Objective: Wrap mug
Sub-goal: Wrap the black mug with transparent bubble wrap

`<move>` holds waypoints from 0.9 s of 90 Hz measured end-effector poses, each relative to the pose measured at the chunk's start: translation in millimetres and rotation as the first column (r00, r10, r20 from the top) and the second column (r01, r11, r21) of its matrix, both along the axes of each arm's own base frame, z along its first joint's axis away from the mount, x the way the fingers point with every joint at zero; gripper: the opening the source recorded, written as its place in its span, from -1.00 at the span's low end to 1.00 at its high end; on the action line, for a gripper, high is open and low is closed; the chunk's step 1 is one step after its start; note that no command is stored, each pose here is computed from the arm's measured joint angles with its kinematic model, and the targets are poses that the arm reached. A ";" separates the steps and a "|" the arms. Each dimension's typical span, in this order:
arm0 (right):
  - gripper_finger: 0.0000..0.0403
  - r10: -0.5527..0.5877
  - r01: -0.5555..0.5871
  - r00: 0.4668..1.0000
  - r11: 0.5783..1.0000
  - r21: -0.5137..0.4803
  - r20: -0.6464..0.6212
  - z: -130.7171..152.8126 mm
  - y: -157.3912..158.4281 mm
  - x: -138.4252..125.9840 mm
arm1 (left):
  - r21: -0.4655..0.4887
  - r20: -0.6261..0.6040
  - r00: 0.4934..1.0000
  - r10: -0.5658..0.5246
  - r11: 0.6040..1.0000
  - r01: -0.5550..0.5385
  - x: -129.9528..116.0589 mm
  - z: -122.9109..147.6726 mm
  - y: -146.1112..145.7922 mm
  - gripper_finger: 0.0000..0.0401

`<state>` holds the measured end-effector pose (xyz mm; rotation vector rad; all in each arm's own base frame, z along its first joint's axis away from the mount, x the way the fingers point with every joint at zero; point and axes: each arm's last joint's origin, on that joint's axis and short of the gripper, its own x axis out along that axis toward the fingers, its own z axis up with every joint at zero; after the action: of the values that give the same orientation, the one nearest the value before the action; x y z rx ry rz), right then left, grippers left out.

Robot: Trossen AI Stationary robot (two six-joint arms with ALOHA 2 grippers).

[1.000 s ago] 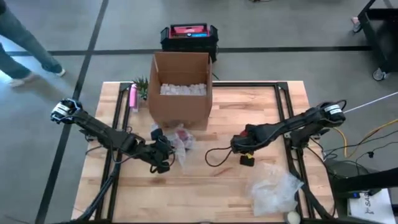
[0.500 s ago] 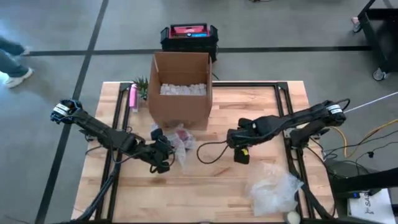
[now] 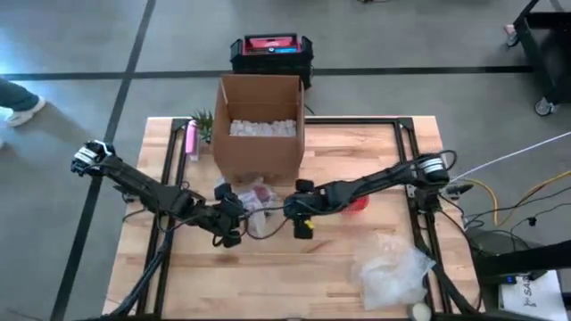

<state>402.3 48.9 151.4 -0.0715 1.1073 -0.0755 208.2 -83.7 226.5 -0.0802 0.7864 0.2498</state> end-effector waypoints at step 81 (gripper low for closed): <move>-0.08 0.033 -0.032 0.999 0.999 -0.015 0.043 -2.4 -5.3 10.5 | -0.007 -0.057 0.995 0.083 0.996 -0.084 -26.7 -40.6 30.6 0.18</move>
<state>412.8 43.6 148.9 -0.1000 1.0620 -0.0555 181.6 -53.1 185.9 -0.1158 0.8416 0.3288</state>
